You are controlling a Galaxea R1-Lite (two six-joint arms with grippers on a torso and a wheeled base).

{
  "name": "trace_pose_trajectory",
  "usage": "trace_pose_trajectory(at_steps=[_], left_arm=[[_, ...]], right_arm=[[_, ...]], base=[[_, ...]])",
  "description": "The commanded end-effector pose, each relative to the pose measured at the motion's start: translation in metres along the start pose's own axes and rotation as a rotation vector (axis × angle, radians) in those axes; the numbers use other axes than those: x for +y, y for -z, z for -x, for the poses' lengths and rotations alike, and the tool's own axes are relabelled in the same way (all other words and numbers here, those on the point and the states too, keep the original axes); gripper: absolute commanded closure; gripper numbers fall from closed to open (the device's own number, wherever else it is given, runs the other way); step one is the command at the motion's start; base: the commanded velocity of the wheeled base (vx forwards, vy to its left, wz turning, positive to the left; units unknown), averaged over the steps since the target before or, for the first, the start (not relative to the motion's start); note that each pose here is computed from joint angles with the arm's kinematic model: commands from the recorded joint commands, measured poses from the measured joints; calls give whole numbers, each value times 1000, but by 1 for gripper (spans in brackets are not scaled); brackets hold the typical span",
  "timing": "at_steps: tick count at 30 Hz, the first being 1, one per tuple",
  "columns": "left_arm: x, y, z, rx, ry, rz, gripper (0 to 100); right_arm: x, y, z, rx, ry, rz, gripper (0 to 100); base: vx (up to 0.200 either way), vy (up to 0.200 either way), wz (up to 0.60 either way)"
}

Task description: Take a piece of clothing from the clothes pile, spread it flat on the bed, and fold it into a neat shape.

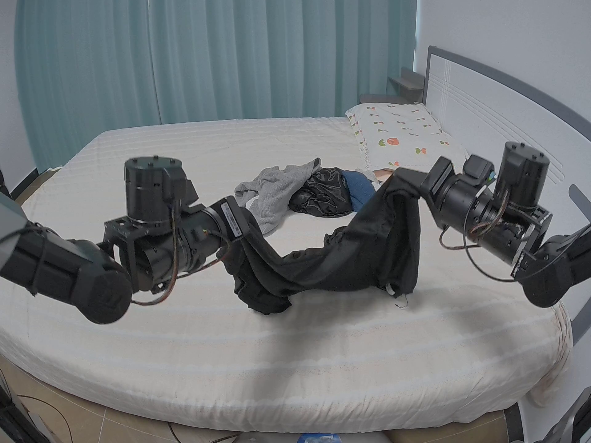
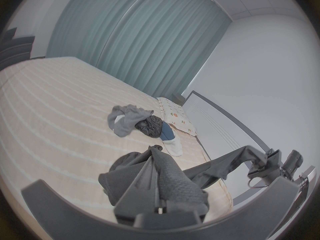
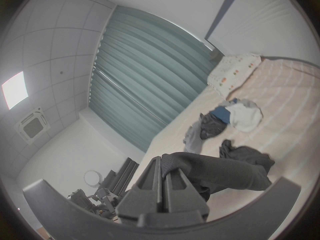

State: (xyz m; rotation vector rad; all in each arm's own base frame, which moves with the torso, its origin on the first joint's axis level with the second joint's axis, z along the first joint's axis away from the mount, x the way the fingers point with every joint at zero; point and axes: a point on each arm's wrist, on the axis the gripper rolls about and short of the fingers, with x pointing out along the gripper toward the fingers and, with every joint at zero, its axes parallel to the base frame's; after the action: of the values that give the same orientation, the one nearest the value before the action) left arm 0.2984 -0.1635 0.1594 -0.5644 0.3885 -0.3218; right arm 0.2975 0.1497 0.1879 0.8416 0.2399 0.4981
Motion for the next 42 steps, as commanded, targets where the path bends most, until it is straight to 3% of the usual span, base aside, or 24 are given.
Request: trace_pose_trajectory(at_steps=[1,5,11,17,28,42], left_arm=[[18,41,-12,102,-55,52,100],[22,47,-7,123,-62,76,100],[27,54,-10,133,-69,79,100],[35,64,-3,140,-70,78,100],[39,65,9,144,-83,98,100],[37,57,11,41,-17,112,100]], right_arm=[[-28,35,-7,104,95,-22,100],[-43,39,-9,116,141,-34,100],[-54,48,-18,100,136,-30,100],[-54,54,-9,91,122,-38,100],[-50,49,-2,55,102,-36,100],[-41,45,5,36,88,-34,100]], base=[[0,0,0],[0,0,0],[0,0,0],[0,0,0],[-164,0,0],[0,14,0]])
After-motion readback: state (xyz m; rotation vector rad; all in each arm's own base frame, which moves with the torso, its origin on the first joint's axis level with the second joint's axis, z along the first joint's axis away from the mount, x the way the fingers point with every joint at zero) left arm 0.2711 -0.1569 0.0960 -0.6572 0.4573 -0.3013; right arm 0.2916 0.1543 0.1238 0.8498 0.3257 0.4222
